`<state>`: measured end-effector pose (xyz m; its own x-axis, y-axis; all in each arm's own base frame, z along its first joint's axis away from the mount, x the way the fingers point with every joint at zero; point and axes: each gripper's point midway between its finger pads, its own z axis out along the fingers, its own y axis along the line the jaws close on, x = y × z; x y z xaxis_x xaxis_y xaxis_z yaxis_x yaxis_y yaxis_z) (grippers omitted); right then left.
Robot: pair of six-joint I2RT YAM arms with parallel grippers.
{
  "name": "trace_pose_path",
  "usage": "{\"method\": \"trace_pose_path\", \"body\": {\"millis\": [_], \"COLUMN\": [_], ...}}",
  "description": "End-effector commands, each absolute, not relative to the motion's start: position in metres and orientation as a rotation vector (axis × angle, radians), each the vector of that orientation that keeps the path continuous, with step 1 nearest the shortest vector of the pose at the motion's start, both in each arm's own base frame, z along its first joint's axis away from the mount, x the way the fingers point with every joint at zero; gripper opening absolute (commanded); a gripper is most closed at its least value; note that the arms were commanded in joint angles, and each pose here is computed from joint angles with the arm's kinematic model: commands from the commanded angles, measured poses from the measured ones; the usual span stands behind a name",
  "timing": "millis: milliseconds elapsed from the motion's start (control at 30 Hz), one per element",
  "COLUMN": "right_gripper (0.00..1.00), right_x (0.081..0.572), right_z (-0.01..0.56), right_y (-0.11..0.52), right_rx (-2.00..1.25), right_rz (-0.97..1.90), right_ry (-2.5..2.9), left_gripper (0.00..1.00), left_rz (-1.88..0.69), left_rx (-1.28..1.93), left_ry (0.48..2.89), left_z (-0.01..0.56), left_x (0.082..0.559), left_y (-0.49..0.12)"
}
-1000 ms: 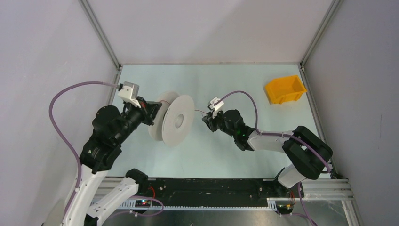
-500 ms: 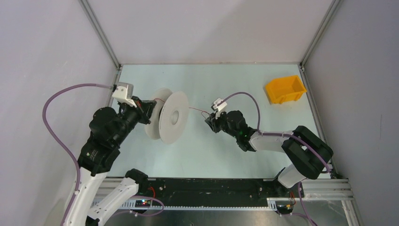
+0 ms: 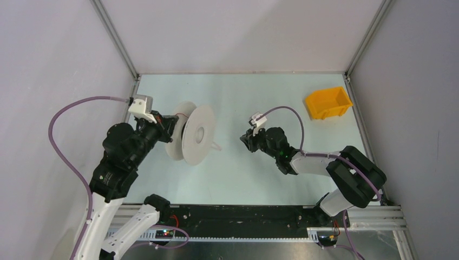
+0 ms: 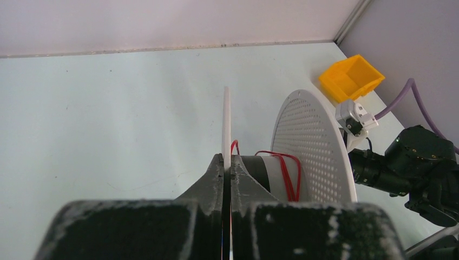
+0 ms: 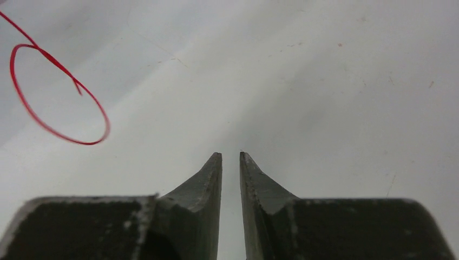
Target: Wrap the cables
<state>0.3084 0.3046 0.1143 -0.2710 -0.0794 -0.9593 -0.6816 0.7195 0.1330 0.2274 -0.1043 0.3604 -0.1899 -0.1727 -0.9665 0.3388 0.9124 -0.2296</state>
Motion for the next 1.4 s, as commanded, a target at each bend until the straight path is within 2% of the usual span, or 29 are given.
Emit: {"method": "trace_pose_path", "body": {"millis": [0, 200, 500, 1100, 1367], "right_gripper": [0.26, 0.40, 0.52, 0.55, 0.49], "right_x": [0.301, 0.285, 0.258, 0.241, 0.258], "right_z": [0.151, 0.175, 0.195, 0.162, 0.093], "right_y": [0.315, 0.324, 0.346, 0.386, 0.394], "right_rx": [-0.602, -0.634, -0.675, -0.723, -0.607], "right_rz": [0.752, 0.838, 1.038, 1.296, 1.297], "right_ry": [1.642, 1.539, 1.422, 1.582, 1.932], "left_gripper": [0.00, 0.00, 0.00, 0.00, 0.00], "left_rz": [-0.554, -0.589, -0.637, -0.658, -0.605], "left_rx": [0.130, 0.136, 0.149, 0.143, 0.109], "left_ry": [1.588, 1.589, 1.568, 1.535, 1.501], "left_z": [0.398, 0.400, 0.408, 0.415, 0.431], "left_x": [0.222, 0.219, 0.215, 0.216, 0.222], "left_y": [-0.113, -0.117, -0.123, -0.126, -0.116]}}
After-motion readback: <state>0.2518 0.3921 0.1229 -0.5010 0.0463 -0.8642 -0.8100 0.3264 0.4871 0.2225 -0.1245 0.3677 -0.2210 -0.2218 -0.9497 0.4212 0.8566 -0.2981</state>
